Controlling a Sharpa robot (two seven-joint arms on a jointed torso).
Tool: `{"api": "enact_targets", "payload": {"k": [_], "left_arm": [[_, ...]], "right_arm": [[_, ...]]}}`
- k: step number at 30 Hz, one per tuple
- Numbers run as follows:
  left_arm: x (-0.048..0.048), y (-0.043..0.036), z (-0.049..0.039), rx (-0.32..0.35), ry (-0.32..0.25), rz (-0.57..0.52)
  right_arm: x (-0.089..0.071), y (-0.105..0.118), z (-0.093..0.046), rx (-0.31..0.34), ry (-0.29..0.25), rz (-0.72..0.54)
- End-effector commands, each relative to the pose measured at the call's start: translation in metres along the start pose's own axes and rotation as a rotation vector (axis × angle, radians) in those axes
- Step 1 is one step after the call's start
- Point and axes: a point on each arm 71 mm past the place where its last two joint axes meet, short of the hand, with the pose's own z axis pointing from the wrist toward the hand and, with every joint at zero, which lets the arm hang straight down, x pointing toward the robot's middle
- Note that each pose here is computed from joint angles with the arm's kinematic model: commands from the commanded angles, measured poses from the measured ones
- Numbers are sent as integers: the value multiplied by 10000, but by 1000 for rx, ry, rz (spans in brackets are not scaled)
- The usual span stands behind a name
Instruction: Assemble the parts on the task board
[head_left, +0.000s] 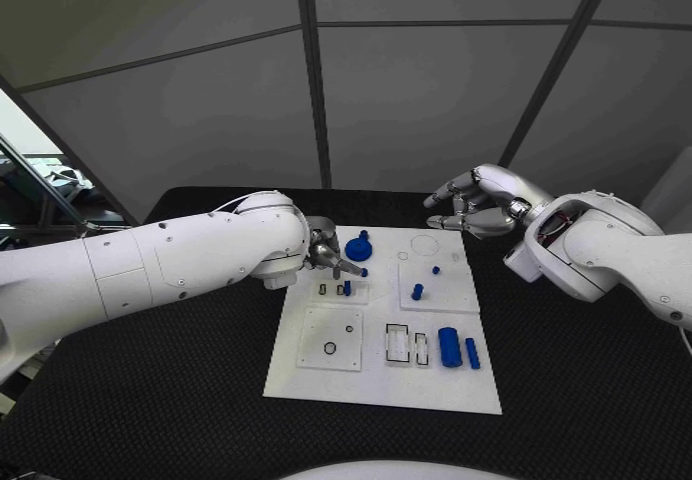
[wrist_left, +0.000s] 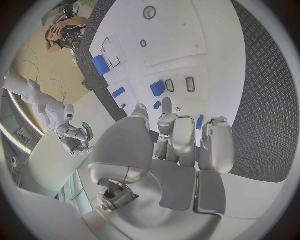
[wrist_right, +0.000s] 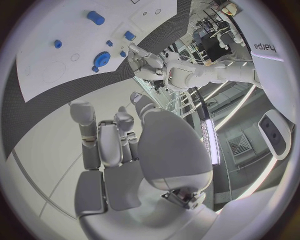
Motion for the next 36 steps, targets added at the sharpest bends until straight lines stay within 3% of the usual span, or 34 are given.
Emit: {"api": "enact_targets", "payload": {"k": [1,14,36], "left_arm": [[7,-12,21,-12,24,27],[22,0,55,-27,61,50],[50,-45,107,-23,96,73]], "right_arm": [[-15,22,21,-9,-21,-7],[23,45,73,-8,-13,-7],[59,64,112,-6,2,-17]]}}
